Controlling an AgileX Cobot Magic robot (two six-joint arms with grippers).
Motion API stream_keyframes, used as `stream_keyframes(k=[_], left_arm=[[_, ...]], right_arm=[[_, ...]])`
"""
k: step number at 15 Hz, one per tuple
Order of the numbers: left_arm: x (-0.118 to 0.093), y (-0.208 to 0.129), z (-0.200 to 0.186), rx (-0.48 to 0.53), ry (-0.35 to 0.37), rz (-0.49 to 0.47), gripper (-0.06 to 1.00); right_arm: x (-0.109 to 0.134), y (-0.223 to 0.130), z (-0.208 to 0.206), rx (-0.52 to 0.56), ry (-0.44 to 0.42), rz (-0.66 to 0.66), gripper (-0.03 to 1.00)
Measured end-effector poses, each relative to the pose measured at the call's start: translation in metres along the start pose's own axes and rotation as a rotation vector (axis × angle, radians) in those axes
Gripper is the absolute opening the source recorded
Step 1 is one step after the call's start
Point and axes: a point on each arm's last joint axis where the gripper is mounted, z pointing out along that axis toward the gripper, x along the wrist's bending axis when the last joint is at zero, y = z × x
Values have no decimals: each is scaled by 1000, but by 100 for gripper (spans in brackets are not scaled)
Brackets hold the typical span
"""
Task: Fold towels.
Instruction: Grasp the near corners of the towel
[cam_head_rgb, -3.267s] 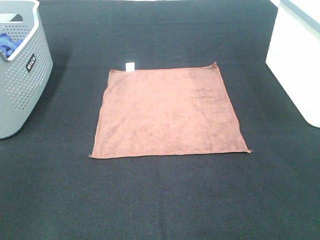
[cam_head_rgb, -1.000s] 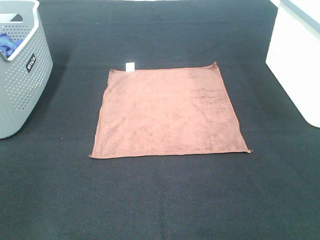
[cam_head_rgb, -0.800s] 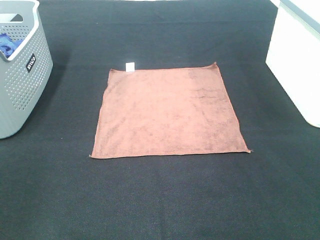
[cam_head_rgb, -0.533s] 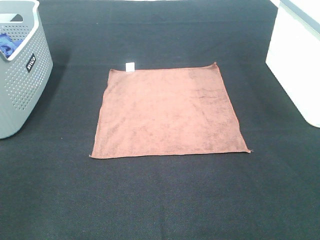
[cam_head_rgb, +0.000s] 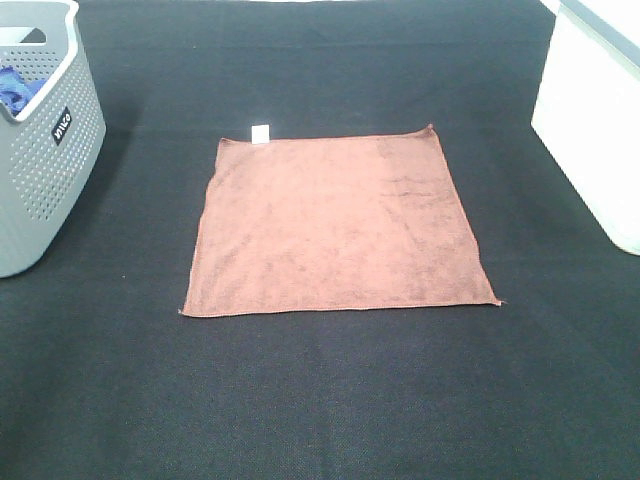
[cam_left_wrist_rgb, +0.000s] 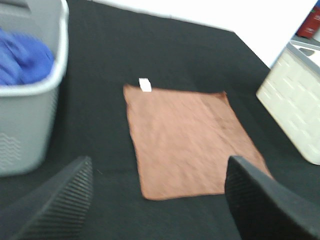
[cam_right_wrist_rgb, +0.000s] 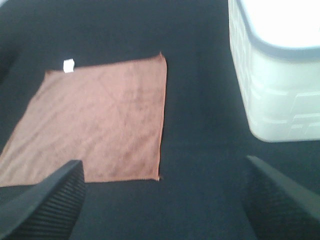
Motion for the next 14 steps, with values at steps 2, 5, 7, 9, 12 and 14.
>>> stream_keyframes(k=[2,5,7,9,12,14], left_arm=[[8,0,38,159,6,-100,70],[26,-11,104,380,-14,-150,70],[34,-15,144,492,-57,-180,70],[35,-16,163,532,-87,-190,70],[35,-32,232,686,-144,-199,70],[37,-47,266,757,-149,-202,70]], right_arm=[[-2,12,34,135,2,6,78],[-1,32,101,357,76,52,72],[-2,36,139,443,115,64,69],[-3,35,159,489,123,73,68],[-8,32,213,596,135,120,68],[-12,23,241,662,132,136,68]])
